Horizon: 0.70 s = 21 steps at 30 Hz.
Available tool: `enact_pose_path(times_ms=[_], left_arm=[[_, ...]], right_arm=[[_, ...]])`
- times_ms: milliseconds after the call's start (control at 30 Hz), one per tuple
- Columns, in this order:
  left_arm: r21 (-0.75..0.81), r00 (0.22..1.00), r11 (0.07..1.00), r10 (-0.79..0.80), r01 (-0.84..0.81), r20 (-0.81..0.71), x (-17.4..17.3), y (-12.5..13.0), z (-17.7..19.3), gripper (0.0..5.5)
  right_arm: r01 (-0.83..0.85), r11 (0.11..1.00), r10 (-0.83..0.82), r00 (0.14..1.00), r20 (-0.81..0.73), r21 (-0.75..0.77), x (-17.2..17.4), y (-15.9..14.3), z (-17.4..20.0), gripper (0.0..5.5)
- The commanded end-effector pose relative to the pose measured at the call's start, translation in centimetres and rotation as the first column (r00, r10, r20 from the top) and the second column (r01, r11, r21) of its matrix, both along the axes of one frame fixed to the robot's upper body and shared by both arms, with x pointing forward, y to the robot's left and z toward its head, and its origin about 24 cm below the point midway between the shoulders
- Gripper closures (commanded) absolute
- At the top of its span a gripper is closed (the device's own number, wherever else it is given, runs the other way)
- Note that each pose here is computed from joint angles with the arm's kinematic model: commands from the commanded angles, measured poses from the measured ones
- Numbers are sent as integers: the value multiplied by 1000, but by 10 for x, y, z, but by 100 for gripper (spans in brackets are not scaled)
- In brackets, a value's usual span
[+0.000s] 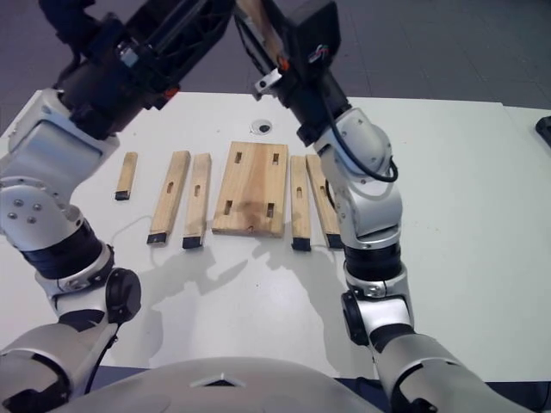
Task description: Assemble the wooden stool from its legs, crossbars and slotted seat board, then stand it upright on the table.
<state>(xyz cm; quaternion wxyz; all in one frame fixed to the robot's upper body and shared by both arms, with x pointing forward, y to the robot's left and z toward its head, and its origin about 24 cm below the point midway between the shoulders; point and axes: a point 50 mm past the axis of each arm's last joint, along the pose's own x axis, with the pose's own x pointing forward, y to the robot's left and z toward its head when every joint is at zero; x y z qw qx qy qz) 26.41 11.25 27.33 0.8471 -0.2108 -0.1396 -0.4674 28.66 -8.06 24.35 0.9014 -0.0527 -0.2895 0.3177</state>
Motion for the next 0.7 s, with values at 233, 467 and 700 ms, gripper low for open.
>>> enact_pose_path(times_ms=[233, 467, 700], left_arm=[[-75, 990, 995, 51, -61, -132, 23, -11, -5, 53], [-77, 979, 991, 98, -113, -178, 29, -4, -18, 171], [-63, 981, 994, 74, -86, -177, 28, -6, -23, 283]], right_arm=[[-49, 998, 49, 999, -10, -34, -11, 7, -15, 424], [-29, 997, 27, 999, -26, -76, -7, 9, -23, 424], [-17, 996, 15, 999, -28, -87, -6, 10, -27, 424]])
